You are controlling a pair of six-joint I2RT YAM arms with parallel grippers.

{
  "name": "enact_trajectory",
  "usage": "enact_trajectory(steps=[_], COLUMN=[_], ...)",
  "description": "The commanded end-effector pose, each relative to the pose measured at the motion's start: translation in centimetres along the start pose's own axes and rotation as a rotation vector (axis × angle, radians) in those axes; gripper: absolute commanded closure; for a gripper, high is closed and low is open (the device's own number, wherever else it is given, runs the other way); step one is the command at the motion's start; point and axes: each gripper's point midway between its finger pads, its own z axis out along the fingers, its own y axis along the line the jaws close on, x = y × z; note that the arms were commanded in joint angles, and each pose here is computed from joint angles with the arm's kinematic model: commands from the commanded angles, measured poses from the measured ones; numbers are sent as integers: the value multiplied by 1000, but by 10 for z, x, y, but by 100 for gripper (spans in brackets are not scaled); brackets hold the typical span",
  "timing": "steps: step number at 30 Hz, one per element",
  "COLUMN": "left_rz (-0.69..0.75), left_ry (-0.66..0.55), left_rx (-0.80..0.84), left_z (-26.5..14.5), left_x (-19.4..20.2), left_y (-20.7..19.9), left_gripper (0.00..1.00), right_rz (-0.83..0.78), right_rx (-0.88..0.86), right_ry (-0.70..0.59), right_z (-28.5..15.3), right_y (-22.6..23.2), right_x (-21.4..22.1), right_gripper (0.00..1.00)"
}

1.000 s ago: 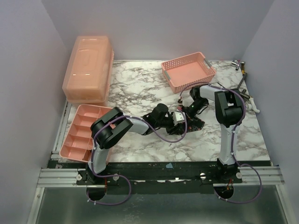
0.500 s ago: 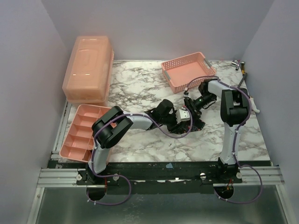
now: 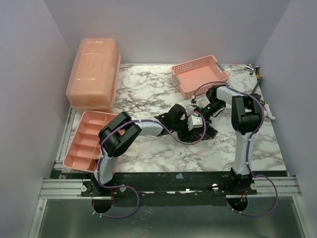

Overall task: Roll the ties
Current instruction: Roll the tie at the center of the board.

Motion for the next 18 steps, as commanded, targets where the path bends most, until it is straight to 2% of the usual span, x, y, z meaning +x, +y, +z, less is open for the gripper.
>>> enact_trajectory(steps=[1,9,14,18], left_rz=[-139,-63,-22,-3], left_ry=[175,-87,-228,-312], left_rx=[21,-2,-22,-21], left_z=[-8,-17,-25,-28], left_x=[68,-2,-25,-36], left_y=[-8,3,2,0], left_gripper=[41,18,3,2], right_rz=[-31,-50,-59,-63], right_rx=[215,368,419,421], right_ry=[42,12,1,2], right_z=[1,-7,-9,-6], right_y=[-56,-83,-93,-95], right_x=[6,2,-1,4], right_gripper=[99,100,99,99])
